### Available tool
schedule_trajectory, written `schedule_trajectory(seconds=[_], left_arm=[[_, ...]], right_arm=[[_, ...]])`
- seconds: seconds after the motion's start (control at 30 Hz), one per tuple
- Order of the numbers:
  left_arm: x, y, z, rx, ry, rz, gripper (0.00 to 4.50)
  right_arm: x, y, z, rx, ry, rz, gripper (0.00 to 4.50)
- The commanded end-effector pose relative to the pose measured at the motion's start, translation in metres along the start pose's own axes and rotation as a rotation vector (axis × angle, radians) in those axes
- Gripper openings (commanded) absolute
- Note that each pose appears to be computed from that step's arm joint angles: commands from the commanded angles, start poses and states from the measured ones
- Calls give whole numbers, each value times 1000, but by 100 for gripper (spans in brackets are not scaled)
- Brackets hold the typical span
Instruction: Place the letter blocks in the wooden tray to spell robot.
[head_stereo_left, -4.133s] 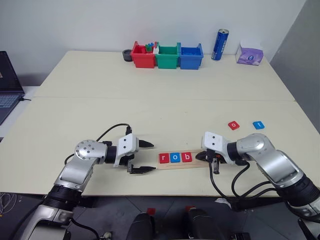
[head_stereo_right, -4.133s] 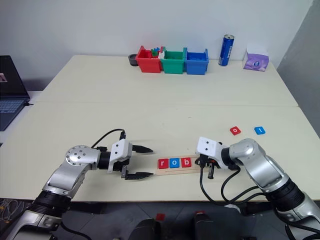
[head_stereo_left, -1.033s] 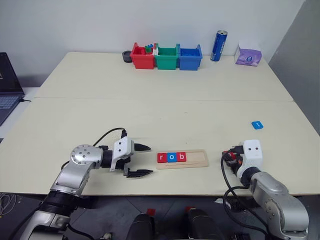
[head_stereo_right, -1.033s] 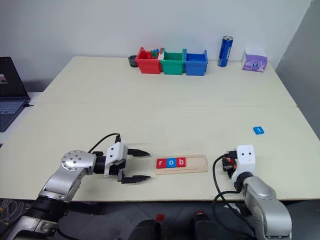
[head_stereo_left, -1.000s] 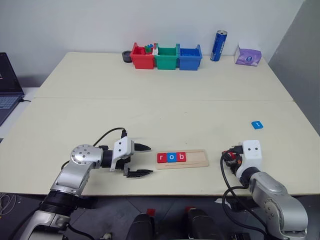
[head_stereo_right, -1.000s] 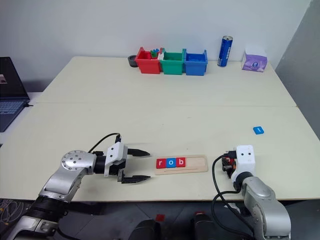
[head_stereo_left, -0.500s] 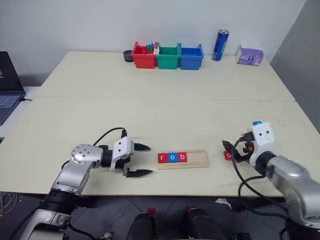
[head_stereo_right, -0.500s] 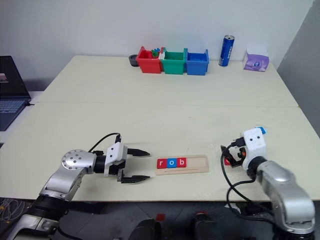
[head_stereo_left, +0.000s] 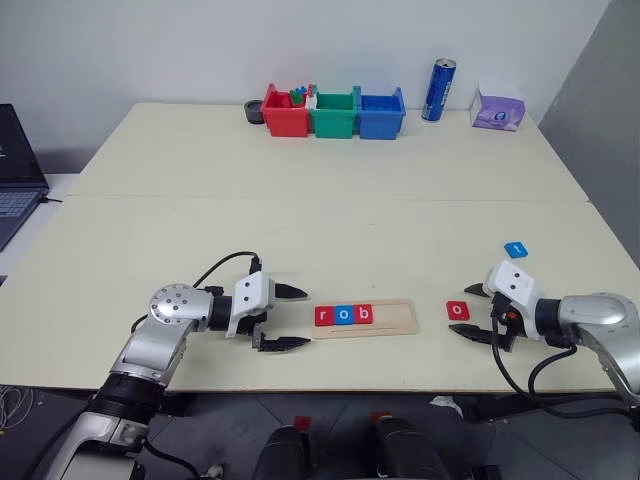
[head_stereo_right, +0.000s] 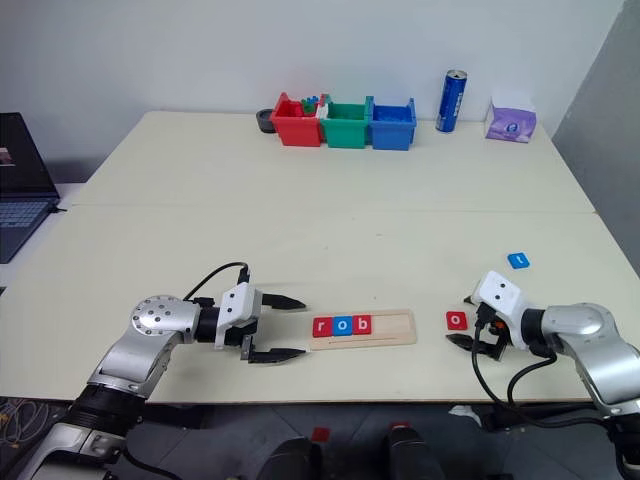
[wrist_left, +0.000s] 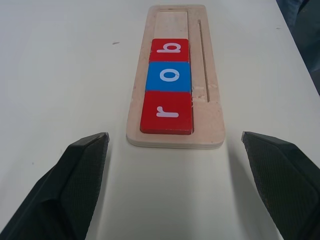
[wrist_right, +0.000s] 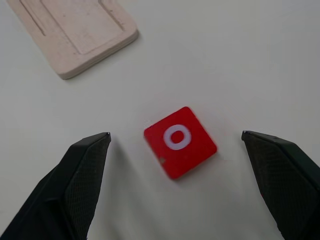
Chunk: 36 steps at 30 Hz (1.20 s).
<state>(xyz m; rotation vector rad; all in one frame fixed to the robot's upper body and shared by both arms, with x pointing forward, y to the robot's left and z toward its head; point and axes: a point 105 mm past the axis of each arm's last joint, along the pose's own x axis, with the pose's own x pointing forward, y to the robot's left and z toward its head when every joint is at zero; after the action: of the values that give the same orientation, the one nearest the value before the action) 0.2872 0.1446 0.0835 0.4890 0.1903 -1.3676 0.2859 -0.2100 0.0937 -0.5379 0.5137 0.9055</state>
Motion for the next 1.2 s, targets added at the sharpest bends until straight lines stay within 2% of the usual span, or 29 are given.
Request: schedule_trajectory(seconds=[0.03, 0.2, 0.3, 0.5, 0.6, 0.83, 0.97, 1.2], left_arm=[[0, 2, 11, 46, -10, -3, 450], [0, 3, 14, 48, -9, -5, 450], [1, 3, 15, 46, -10, -7, 450], [0, 3, 14, 38, -7, -4, 450], [0, 3, 13, 33, -5, -1, 450], [-5, 4, 12, 28, 4, 6, 450], [-5, 5, 12, 31, 6, 7, 450], [-3, 2, 11, 36, 5, 7, 450]], right_arm=[[-2, -5, -1, -39, 18, 30, 446], [2, -7, -3, -16, 35, 93, 446], [5, -8, 0, -1, 20, 104, 359], [5, -5, 8, 14, -14, 122, 146], [2, -3, 20, 8, -44, 134, 144], [13, 30, 62, -213, -52, 239, 144], [28, 36, 68, -301, 5, 254, 144], [47, 35, 78, -328, 19, 254, 144]])
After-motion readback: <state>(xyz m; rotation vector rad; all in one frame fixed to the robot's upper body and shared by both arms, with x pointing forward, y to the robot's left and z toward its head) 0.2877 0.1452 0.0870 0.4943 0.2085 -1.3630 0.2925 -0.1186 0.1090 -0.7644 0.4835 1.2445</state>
